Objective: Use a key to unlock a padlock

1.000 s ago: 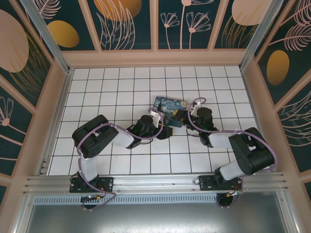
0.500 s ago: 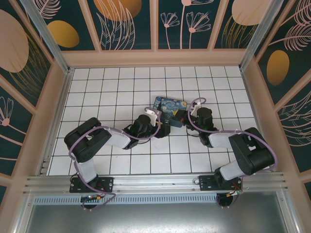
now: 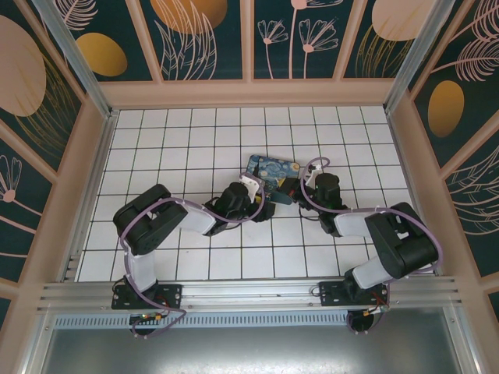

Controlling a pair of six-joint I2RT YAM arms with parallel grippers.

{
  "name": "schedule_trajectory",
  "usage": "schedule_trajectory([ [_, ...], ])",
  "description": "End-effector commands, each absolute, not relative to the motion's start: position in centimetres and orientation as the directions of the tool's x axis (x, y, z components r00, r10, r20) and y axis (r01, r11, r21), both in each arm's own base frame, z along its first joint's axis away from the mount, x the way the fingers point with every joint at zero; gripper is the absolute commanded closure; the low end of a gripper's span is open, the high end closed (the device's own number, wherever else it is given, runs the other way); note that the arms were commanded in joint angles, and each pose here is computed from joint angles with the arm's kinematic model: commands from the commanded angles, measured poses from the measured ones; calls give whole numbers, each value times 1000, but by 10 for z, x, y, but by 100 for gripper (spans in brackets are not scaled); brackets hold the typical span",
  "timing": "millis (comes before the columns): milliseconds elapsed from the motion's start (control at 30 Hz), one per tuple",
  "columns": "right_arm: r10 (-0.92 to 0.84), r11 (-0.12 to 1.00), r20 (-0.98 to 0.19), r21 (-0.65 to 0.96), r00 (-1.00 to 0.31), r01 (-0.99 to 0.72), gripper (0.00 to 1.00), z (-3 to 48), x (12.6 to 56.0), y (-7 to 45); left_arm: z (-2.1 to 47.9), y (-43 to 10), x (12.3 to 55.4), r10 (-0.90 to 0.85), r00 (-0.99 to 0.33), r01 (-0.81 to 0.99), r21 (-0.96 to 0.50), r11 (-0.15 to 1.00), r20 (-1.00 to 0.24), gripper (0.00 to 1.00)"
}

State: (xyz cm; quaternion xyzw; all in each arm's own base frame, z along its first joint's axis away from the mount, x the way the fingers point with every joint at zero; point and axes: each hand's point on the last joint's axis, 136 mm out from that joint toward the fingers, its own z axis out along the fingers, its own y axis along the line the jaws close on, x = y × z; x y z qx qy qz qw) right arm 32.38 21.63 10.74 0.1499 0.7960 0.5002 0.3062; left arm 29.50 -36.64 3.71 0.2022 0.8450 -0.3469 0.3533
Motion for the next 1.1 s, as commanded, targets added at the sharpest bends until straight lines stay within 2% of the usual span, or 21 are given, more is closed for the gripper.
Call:
schedule_trajectory([
  [0,555,436,-347,895,-756,-91,100,112,327,215,38,-373,301,106,-643,609,-423,671,-758,31],
  [233,554,432,-338,898,-761,-84,100,109,327,216,37,-383,305,110,-640,624,-431,651,-760,31],
  [633,555,434,-332,898,-763,-75,100,106,327,216,66,-399,289,44,-659,656,-544,524,-751,31],
  [1067,553,435,-332,897,-764,-76,100,106,326,216,53,-400,291,-28,-720,582,-626,519,-693,34],
])
